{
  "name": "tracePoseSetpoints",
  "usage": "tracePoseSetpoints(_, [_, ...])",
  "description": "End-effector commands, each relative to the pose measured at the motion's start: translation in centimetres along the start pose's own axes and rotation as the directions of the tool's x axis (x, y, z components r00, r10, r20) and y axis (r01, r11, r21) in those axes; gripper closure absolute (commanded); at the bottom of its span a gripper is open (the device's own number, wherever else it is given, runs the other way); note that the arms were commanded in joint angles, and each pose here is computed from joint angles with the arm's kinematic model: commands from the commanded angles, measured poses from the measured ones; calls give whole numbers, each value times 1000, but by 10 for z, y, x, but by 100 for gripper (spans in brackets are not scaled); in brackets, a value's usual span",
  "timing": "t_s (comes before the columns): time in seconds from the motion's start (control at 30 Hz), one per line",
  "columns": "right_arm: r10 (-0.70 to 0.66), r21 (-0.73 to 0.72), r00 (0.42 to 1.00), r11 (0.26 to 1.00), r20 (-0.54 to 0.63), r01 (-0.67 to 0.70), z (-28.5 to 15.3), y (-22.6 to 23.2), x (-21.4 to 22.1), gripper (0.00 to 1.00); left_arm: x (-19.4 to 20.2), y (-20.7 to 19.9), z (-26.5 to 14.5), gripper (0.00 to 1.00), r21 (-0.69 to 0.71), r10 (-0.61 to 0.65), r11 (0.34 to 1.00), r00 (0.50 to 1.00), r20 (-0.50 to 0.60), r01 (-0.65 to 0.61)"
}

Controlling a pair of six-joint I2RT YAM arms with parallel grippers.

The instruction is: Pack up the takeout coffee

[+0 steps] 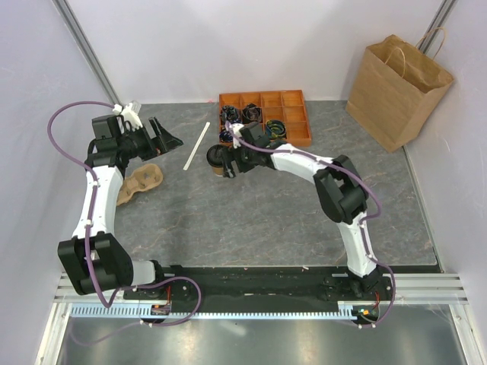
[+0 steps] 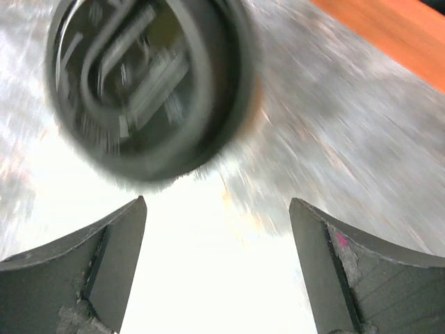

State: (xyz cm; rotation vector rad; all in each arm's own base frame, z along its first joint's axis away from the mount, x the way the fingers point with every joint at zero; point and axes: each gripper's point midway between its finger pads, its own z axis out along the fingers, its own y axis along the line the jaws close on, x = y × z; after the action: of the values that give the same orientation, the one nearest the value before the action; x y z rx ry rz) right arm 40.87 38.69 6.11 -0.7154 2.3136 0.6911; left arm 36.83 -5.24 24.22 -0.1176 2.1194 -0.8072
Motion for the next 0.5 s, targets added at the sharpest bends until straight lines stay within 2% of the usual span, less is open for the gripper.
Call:
tracePoseSetpoints(0.0, [-61,-79,994,995,89,68,-111,6,-56,8,-2,-11,-5,7,64,60,996,998,10,-61])
tracePoseSetpoints(0.03, [-116,-68,988,990,103,124,-129,1,-62,7,0,-12,-6,5,67,67,995,998,9,-68])
tracePoseSetpoints(0.07, [-153,-39,975,986,162,161,-165,-4,-83,5,0,-13,-6,4,70,76,995,997,10,-76])
tracePoseSetpoints(0.1, [-177,-13,973,983,149,181,-183,-9,-82,3,2,-14,-7,4,81,94,992,996,9,-95])
tracePoseSetpoints(0.17, [-258,95,941,965,220,243,-236,-25,-107,2,0,-17,-9,4,90,115,989,993,14,-116])
tracePoseSetpoints(0.2, [-272,140,937,959,218,246,-253,-31,-109,2,0,-21,-10,4,109,132,985,991,14,-133])
tracePoseSetpoints(0.3, [-333,390,909,894,251,220,-316,-73,-131,2,-3,-30,-14,4,143,156,977,987,25,-158])
tracePoseSetpoints(0.37, [-356,550,897,819,262,164,-364,-111,-142,2,-2,-35,-17,4,161,159,974,987,26,-161])
tracePoseSetpoints(0.47, [-349,694,894,718,281,62,-425,-166,-149,2,2,-39,-20,4,175,163,970,986,29,-166])
